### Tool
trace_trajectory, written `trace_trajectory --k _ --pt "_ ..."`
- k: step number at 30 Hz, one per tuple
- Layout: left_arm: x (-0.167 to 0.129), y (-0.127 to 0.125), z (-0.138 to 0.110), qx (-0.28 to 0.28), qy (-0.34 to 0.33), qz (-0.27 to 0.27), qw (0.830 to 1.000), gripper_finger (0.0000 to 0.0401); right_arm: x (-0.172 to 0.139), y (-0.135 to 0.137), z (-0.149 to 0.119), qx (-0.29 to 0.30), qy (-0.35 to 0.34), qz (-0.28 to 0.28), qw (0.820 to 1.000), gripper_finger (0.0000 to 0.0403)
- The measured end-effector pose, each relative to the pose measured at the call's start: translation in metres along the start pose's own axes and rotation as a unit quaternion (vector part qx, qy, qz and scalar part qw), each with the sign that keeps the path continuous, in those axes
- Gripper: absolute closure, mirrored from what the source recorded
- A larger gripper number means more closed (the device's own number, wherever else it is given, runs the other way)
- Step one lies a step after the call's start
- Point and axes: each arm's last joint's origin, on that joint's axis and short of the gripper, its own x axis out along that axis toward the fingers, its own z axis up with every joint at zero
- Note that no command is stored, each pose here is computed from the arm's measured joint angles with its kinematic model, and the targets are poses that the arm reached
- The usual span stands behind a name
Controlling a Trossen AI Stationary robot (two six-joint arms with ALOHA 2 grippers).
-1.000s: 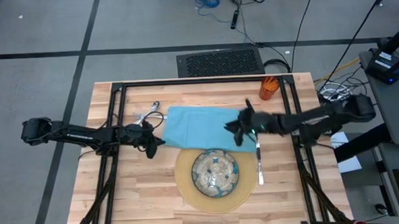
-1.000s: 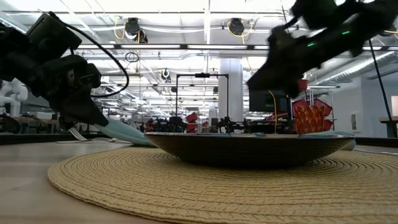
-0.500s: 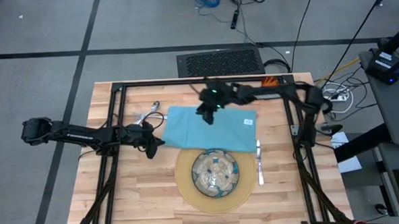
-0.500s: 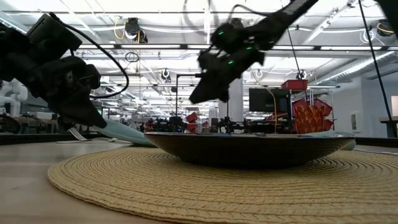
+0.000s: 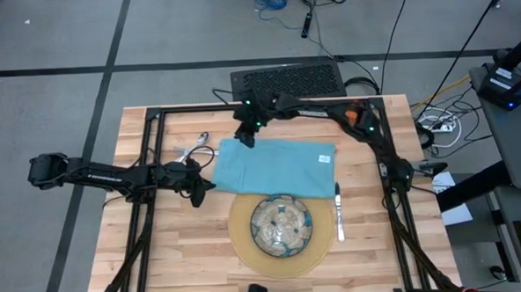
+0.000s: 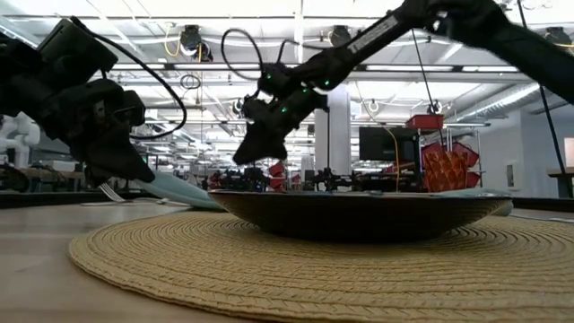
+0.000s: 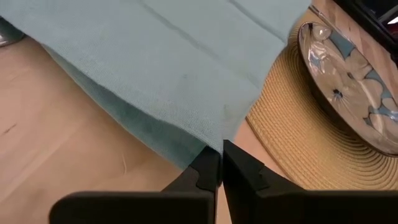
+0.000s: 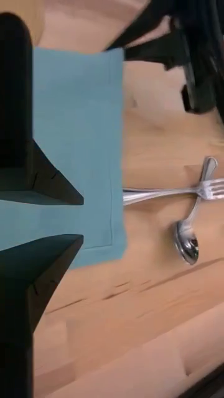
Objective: Set table place
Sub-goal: Fold the blue napkin
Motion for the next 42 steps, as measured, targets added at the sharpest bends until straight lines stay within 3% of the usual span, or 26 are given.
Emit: trace_trajectory --k 6,15,24,30,42 --pt "0.000 0.000 0.000 -0.001 0.001 -0.002 1.000 0.0401 0.014 -0.024 0.011 0.040 0.012 0.020 0.999 0.0325" --pt "0.000 -0.001 -0.001 -0.010 0.010 -0.012 1.000 0.0401 0.019 -0.033 0.019 0.080 0.050 0.008 0.995 0.0325" --pt "0.000 -0.006 0.001 -0.005 0.000 -0.038 0.999 0.0401 0.024 -0.008 0.005 0.111 0.138 0.034 0.984 0.0325" --pt "-0.001 -0.015 0.011 -0.001 -0.046 -0.063 0.997 0.0401 0.013 0.006 0.008 0.087 0.158 0.039 0.983 0.0325" --pt "0.015 -0.031 0.032 0.045 -0.042 -0.023 0.998 0.0401 -0.015 0.048 0.021 0.009 0.185 0.044 0.982 0.0325"
